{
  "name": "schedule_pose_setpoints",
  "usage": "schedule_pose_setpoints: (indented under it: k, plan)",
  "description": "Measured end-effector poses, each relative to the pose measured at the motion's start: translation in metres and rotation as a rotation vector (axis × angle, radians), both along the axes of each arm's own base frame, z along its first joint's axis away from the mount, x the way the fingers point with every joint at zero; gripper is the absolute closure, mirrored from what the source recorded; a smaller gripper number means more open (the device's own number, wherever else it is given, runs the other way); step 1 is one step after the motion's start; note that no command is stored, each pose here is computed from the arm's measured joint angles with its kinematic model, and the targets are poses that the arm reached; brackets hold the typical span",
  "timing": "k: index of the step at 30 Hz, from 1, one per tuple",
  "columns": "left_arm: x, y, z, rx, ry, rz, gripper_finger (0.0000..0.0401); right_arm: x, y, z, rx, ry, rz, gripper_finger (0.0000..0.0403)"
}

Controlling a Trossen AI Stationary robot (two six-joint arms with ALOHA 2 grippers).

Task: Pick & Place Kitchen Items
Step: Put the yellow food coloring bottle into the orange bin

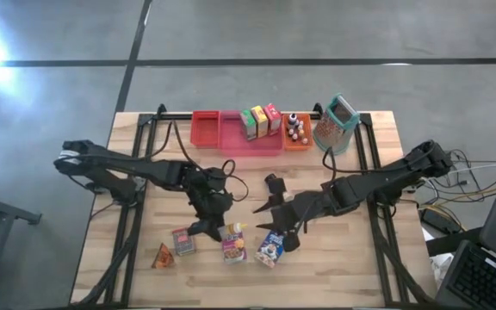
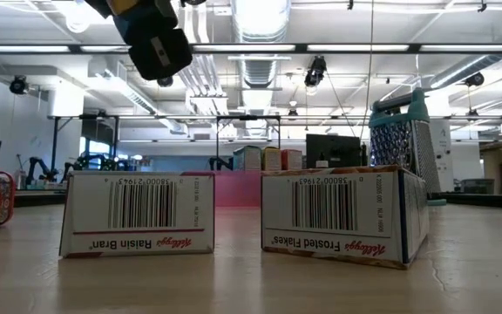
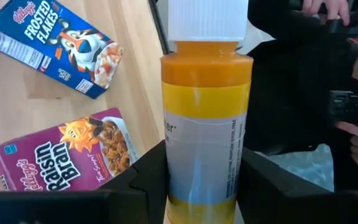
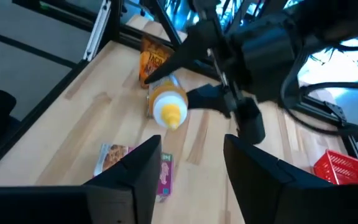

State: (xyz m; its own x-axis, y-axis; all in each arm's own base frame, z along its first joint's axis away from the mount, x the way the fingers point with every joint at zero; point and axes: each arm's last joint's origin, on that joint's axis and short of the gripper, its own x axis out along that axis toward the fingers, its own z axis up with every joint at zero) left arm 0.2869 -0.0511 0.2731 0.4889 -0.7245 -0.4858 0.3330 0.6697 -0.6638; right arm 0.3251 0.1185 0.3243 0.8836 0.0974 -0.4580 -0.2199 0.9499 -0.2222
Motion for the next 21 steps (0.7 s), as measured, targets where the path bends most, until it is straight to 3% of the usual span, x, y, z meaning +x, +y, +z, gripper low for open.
schedule_pose_setpoints:
  k: [11,21]
  plan:
    - [0.018,0.004,0.011,-0.025,-0.093,-0.047,0.0247,0.002,0.003,-0.002,0.049,0.015,0.038,0.0237]
    - [0.041,0.008,0.009,-0.014,-0.059,-0.089,0.0247,0.002,0.005,0.003,0.108,0.022,0.089,0.0257]
